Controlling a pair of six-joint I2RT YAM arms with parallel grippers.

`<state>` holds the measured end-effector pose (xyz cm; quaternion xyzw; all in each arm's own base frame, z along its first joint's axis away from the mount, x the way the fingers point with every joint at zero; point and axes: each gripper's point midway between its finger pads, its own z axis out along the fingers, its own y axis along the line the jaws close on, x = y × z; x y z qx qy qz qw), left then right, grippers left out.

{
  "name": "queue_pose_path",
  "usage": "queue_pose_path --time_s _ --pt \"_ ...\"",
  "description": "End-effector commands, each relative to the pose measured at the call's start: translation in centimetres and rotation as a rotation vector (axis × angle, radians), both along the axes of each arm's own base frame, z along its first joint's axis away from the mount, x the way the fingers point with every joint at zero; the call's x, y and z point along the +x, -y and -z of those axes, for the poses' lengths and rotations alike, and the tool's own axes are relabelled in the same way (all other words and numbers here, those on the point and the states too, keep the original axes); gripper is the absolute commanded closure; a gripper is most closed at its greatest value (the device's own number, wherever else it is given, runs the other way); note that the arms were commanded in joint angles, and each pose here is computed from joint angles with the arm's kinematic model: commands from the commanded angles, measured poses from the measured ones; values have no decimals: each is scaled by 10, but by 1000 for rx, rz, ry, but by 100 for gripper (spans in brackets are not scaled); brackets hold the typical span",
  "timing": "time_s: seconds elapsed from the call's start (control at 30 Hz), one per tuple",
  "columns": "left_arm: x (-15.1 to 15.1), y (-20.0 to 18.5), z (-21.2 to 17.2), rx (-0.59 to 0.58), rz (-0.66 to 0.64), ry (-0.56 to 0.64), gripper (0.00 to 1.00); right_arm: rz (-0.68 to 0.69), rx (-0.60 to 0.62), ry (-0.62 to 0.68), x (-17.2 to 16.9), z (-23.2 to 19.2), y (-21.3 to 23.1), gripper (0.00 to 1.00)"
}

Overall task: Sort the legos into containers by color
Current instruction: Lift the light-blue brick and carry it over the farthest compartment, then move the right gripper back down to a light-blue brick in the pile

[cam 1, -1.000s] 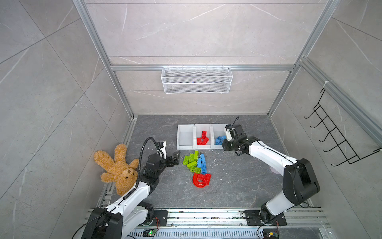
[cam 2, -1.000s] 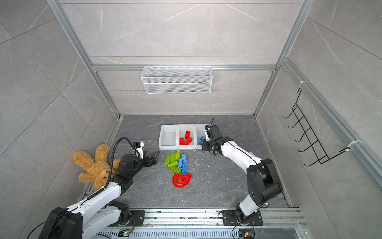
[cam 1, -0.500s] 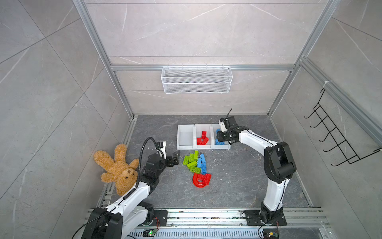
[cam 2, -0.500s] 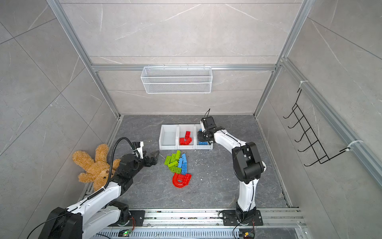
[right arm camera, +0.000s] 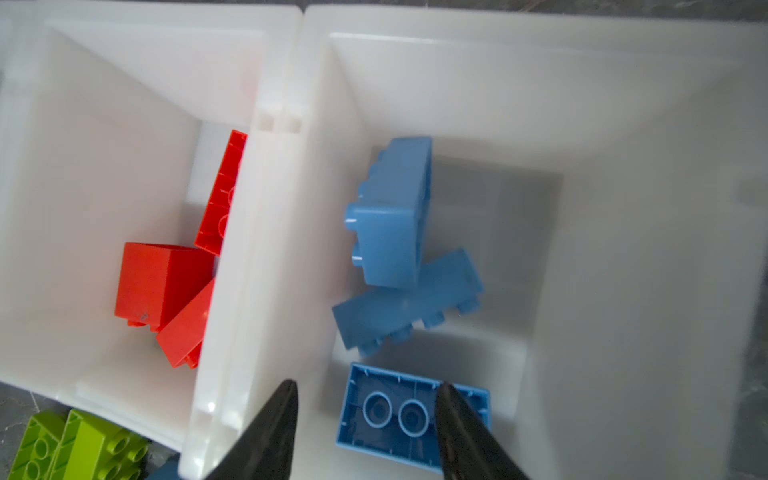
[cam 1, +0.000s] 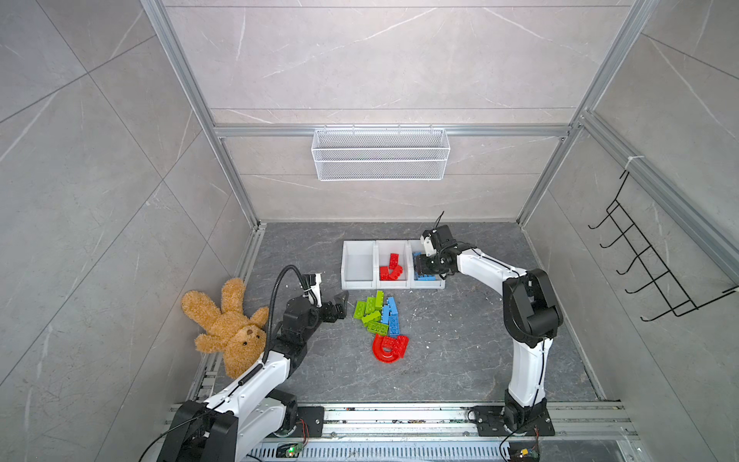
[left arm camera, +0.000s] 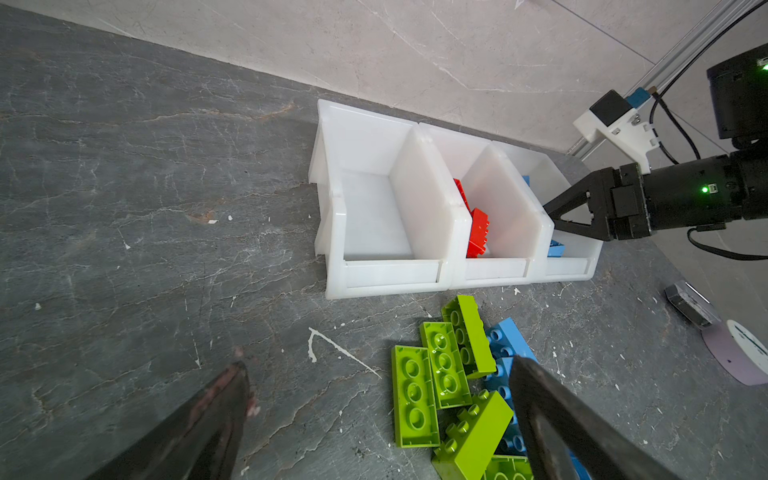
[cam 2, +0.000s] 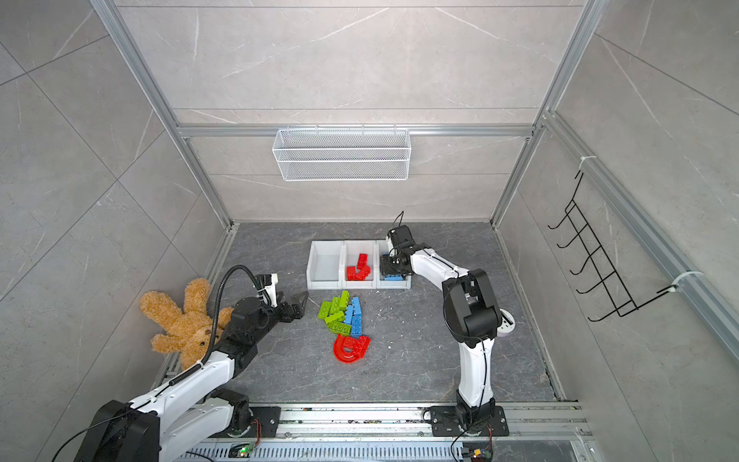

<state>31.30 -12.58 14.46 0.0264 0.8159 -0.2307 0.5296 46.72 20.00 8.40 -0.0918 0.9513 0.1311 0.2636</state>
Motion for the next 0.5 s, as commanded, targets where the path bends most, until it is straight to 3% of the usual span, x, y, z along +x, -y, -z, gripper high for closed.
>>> queue_pose_path --time_s 0.0,0.2,0.47 --pt "3 1 -14 6 7 54 1 -6 23 96 -12 -58 3 45" --pt "2 1 -14 7 5 54 1 -69 91 141 -74 -86 -17 46" --pt "4 1 -12 8 4 50 0 -146 130 46 -155 -39 -76 47"
